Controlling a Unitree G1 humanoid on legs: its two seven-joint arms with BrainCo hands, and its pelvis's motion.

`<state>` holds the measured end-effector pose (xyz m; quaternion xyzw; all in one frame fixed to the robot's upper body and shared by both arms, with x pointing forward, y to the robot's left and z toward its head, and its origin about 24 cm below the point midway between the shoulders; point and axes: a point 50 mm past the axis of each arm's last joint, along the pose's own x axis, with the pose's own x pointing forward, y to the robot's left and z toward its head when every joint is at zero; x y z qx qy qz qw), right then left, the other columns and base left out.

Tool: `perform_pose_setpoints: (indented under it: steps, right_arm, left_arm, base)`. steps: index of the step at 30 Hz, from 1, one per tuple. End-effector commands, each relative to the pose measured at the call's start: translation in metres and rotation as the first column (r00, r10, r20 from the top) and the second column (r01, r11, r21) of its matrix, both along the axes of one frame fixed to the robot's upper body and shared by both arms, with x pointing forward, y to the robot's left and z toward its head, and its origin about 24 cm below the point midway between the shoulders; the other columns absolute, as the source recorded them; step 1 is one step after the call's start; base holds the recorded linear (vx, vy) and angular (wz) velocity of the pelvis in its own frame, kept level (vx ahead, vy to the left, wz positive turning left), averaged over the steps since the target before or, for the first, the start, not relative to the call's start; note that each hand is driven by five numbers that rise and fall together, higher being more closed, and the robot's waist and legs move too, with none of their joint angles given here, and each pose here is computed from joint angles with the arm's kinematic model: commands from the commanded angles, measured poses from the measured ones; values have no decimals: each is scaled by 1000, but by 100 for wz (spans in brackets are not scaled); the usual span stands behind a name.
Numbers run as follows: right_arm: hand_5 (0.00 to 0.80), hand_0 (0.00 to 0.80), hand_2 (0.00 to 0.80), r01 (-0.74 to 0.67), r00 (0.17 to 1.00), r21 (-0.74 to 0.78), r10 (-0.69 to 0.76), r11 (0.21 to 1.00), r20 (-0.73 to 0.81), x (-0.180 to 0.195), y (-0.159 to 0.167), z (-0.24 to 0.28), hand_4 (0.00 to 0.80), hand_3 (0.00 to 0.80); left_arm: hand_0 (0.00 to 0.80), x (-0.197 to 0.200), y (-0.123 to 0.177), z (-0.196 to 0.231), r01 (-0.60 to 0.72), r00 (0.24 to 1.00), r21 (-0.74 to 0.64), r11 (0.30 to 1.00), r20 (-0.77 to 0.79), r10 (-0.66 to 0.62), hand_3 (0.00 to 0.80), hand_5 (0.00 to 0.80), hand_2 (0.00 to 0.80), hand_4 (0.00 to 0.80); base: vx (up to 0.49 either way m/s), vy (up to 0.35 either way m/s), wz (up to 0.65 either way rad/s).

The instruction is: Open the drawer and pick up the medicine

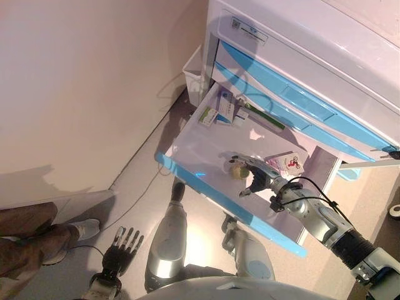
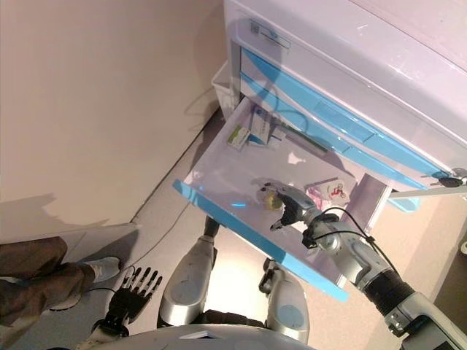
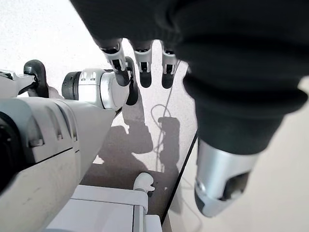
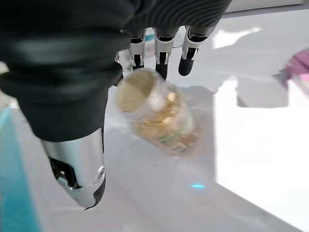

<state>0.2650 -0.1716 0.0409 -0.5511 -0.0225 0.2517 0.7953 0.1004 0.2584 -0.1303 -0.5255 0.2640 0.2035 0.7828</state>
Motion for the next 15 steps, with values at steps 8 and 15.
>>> perform_pose_setpoints:
  steps: [8,15]
  right_arm:
    - [0,0,0,87,991,-41,-82,995,108,2,-4,-11,0,0]
    - [0,0,0,144,984,-9,-142,990,107,0,-13,-17,0,0]
  left_arm:
    - [0,-15,-2,-4,53,998,11,999,-43,-52,0,0,0,0]
    - [0,-15,-1,-3,55,998,16,998,-40,-54,0,0,0,0]
  base:
    - [0,0,0]
    - [0,0,0]
